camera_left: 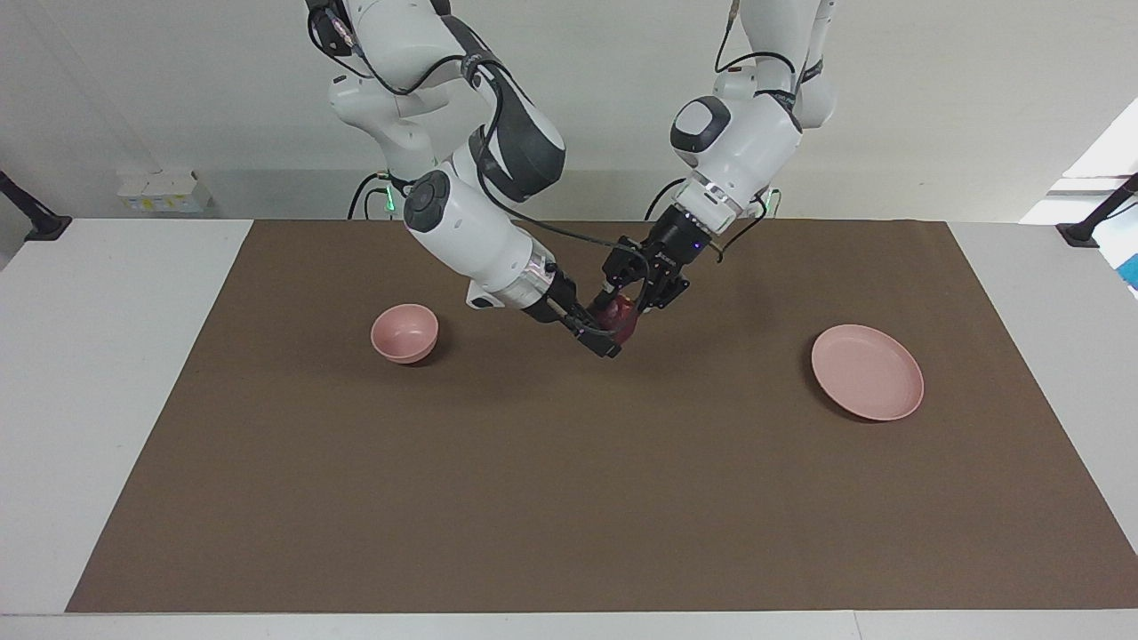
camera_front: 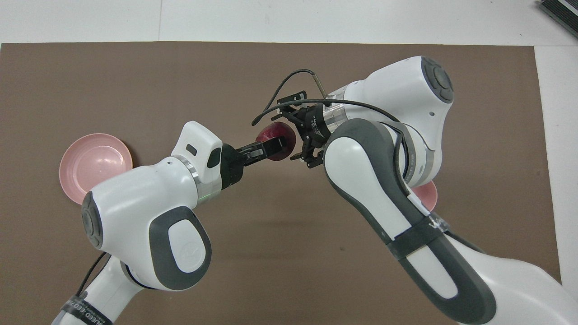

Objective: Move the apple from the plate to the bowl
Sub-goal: 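Grasp the apple with the right gripper and open the left gripper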

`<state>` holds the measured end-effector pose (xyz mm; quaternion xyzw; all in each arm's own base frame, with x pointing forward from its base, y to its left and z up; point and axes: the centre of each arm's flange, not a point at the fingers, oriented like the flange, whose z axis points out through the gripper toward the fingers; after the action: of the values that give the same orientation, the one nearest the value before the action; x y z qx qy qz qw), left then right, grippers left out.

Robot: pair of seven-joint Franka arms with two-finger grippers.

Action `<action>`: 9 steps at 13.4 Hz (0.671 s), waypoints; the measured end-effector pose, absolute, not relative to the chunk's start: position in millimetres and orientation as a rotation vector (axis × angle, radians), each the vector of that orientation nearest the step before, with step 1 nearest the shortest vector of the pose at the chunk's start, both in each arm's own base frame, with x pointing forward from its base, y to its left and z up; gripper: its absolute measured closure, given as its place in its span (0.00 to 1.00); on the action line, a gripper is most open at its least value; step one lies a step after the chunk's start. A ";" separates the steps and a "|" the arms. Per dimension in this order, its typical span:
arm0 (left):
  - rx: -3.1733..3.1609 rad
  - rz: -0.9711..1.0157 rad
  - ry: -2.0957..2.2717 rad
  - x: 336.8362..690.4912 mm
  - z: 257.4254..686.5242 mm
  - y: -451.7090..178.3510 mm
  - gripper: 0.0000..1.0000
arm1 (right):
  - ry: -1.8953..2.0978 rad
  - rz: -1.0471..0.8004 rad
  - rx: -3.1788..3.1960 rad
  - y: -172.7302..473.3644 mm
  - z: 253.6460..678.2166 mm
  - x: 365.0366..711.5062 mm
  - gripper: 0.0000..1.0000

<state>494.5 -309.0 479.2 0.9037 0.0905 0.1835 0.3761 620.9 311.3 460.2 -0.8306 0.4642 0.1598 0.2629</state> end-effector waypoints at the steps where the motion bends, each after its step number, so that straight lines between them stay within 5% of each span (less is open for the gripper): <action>1: 2.311 0.468 0.236 494.7 479.1 -308.6 0.37 | 1.237 0.425 -2.255 312.1 460.6 620.8 0.15; 3: 2.312 0.467 0.238 494.8 478.6 -308.4 0.37 | 1.209 0.415 -2.267 312.0 461.6 621.1 0.25; 9: 2.306 0.461 0.254 495.0 480.0 -309.0 0.37 | 1.179 0.402 -2.276 311.0 463.9 622.1 0.26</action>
<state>495.0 -309.0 480.0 0.9024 0.0996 0.1806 0.3784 622.1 311.0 463.9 -0.8446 0.4375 0.1493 0.2700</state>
